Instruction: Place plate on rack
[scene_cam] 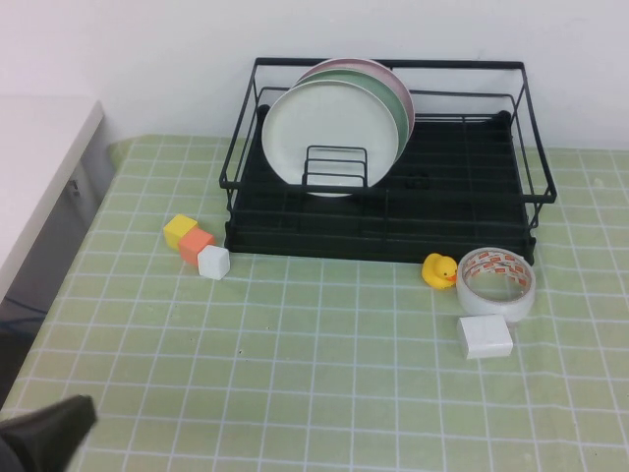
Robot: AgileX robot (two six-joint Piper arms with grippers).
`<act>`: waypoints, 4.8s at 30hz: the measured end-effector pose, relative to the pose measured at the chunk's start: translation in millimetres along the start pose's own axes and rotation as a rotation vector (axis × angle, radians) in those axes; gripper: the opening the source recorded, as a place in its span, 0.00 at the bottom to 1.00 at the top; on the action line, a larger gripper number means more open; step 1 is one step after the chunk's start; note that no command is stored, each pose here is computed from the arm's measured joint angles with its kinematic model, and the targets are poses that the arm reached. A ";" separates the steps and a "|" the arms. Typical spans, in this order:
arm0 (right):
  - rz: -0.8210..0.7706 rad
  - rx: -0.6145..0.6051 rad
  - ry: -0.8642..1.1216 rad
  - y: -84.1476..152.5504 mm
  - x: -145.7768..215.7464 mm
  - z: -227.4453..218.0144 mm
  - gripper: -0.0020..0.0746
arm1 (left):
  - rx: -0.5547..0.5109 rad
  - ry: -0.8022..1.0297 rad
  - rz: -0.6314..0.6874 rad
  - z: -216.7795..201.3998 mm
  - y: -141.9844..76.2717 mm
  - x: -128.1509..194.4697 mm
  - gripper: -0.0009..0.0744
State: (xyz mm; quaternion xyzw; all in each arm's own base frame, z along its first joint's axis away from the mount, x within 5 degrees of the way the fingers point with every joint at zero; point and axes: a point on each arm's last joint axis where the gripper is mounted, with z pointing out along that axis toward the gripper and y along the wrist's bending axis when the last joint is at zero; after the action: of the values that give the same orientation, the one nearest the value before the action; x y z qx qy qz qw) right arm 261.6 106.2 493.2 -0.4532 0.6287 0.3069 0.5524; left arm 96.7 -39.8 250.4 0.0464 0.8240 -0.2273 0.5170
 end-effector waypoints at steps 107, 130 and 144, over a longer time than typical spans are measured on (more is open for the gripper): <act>0.300 1.170 0.257 183.4 335.5 -121.7 0.03 | 0.031 0.002 0.046 -12.7 -3.8 21.3 0.01; 0.303 1.169 0.261 183.6 335.4 -121.8 0.03 | -0.277 -0.189 0.039 -23.6 39.9 79.7 0.01; 0.303 1.169 0.261 183.6 335.4 -121.8 0.03 | -0.273 -0.173 0.109 -23.3 39.0 80.3 0.01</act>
State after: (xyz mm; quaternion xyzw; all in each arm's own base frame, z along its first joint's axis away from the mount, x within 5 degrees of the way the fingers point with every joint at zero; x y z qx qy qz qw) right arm 51.1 -5.6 170.4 -0.0152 0.8127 -0.0715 0.5781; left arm 52.5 -7.9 176.0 0.0008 0.7958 -0.0882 0.5991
